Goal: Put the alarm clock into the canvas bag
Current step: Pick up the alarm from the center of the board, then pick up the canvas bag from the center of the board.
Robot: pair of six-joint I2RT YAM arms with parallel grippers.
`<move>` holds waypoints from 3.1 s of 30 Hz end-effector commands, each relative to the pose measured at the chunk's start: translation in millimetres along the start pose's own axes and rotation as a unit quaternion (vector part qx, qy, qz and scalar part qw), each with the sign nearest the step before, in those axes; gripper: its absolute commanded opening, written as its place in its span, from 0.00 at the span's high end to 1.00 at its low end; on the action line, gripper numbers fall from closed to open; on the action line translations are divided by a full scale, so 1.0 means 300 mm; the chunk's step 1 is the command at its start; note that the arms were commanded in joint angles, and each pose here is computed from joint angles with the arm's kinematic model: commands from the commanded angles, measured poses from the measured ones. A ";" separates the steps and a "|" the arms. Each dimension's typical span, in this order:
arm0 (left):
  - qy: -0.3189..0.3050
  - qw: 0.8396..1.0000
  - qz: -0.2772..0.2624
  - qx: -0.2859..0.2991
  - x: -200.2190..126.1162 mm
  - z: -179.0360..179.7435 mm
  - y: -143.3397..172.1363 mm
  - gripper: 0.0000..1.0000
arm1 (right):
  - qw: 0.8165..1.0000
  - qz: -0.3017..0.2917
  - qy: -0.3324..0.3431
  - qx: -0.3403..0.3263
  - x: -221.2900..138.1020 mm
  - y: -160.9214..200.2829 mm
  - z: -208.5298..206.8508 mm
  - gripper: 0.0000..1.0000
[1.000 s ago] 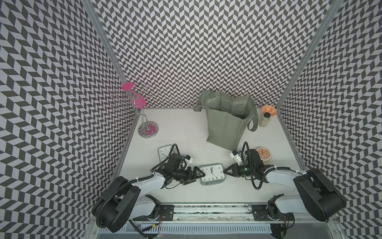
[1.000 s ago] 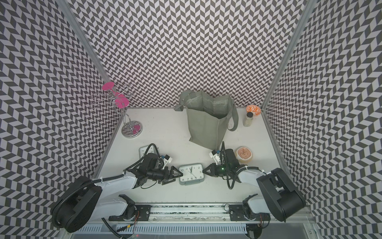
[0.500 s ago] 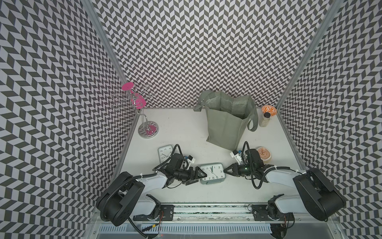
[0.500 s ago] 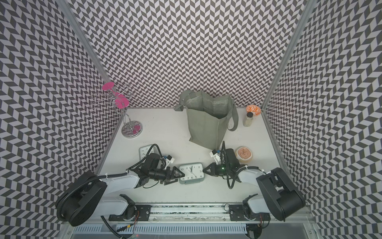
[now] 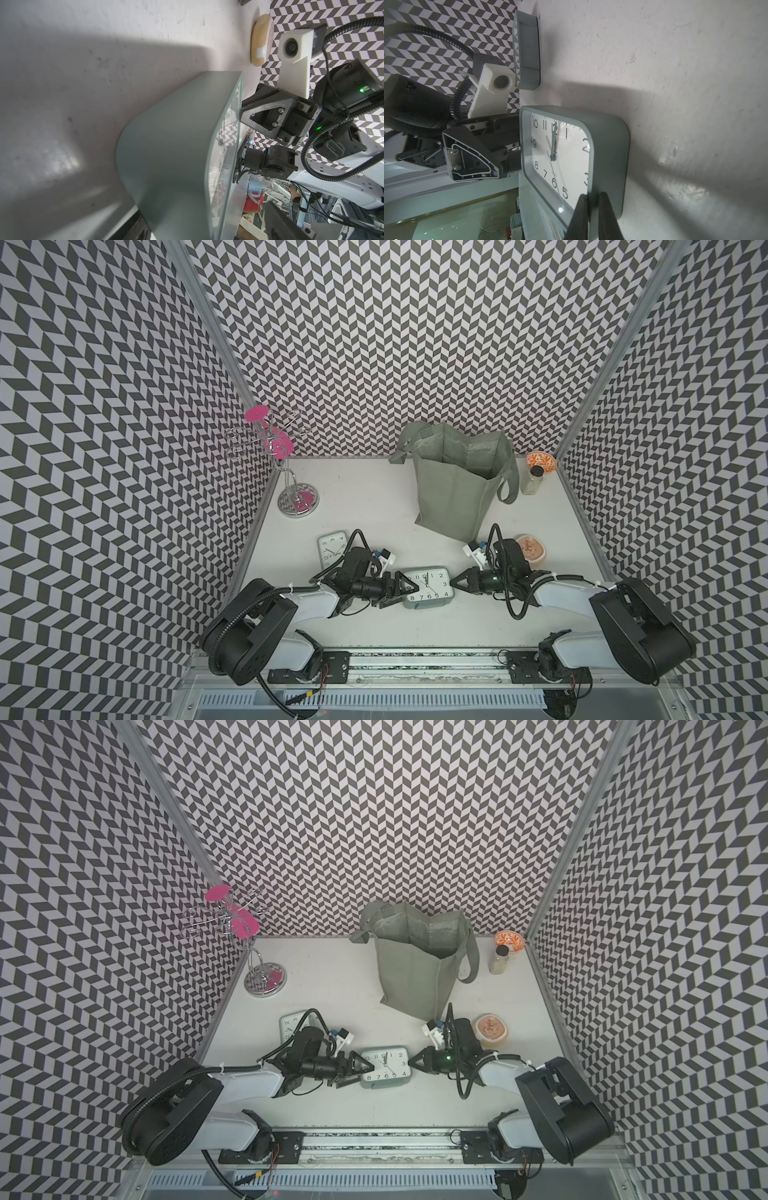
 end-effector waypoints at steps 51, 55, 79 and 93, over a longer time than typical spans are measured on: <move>0.000 0.971 -0.112 0.210 -0.155 -0.343 -0.214 0.73 | 0.903 -0.375 0.133 -0.161 -0.492 -0.186 0.490 0.33; -0.016 0.950 -0.166 0.264 -0.227 -0.462 -0.261 0.73 | 0.862 -0.435 0.162 -0.206 -0.610 -0.258 0.622 0.26; -0.069 0.884 -0.286 0.363 -0.488 -0.749 -0.406 0.73 | 0.742 -0.257 0.294 -0.546 -0.537 -0.991 0.827 0.28; -0.065 0.884 -0.289 0.361 -0.488 -0.764 -0.472 0.73 | 0.730 -0.175 0.328 -0.574 -0.424 -1.108 0.649 0.27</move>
Point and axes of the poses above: each gripper's point midway between its finger pads, its own x axis out along the fingers, its own z axis along the line the jaws close on, y = z × x, the point moved 10 cm from there along -x, back along the fingers, and after that the axes turned 7 degrees about x, right-handed, at the moved point
